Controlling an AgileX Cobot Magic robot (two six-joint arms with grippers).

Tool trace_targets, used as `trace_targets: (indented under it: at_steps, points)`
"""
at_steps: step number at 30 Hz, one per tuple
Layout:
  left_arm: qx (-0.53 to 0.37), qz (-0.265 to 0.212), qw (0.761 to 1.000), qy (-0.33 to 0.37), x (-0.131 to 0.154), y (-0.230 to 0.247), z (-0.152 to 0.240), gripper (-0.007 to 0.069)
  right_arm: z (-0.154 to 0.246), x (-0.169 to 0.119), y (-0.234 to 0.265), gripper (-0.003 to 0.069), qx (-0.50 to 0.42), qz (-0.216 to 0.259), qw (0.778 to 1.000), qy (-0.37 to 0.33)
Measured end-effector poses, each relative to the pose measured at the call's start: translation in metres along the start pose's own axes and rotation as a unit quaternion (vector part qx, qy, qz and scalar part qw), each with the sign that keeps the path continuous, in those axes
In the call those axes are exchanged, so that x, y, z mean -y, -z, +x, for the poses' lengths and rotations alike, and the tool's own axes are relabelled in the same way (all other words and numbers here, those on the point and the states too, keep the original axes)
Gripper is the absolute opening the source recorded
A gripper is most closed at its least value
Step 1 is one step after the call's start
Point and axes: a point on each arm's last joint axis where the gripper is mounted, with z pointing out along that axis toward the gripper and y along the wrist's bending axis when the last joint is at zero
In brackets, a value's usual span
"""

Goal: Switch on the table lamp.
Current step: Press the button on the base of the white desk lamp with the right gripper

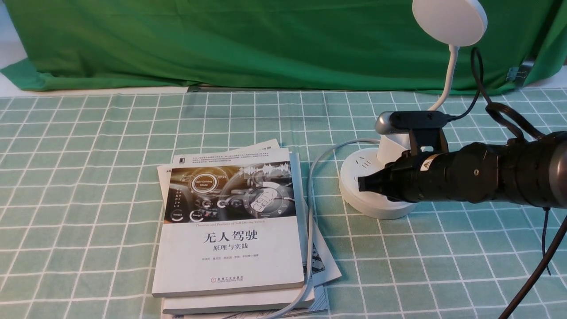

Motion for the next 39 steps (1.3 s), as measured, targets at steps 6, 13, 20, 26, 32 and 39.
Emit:
trace_targets:
  at_steps: [6,13,20,26,32,39]
  points:
    - [0.000,0.000,1.000,0.000,0.0000,0.0000,0.0000,0.0021,0.0003,0.0015,0.0000,0.0027,-0.003,0.001,1.000,0.010]
    - [0.000,0.000,1.000,0.000,0.0000,0.0000,0.0000,0.0021,-0.0008,0.0032,0.0012,0.0027,-0.011,0.001,1.000,0.021]
    - [0.000,0.000,1.000,0.000,0.0000,0.0000,0.0000,0.0021,-0.0005,0.0029,0.0018,0.0029,-0.016,0.000,1.000,0.022]
    - [0.000,0.000,1.000,0.000,0.0000,0.0000,0.0000,0.0021,0.0003,0.0026,0.0027,0.0029,-0.023,-0.002,0.999,0.024]
    - [0.000,0.000,1.000,0.000,0.0000,0.0000,0.0000,0.0021,0.0001,0.0022,0.0041,0.0029,-0.025,-0.003,0.999,0.024]
    - [0.000,0.000,1.000,0.000,0.0000,0.0000,0.0000,0.0021,0.0004,0.0007,0.0097,0.0029,-0.039,-0.008,0.999,0.034]
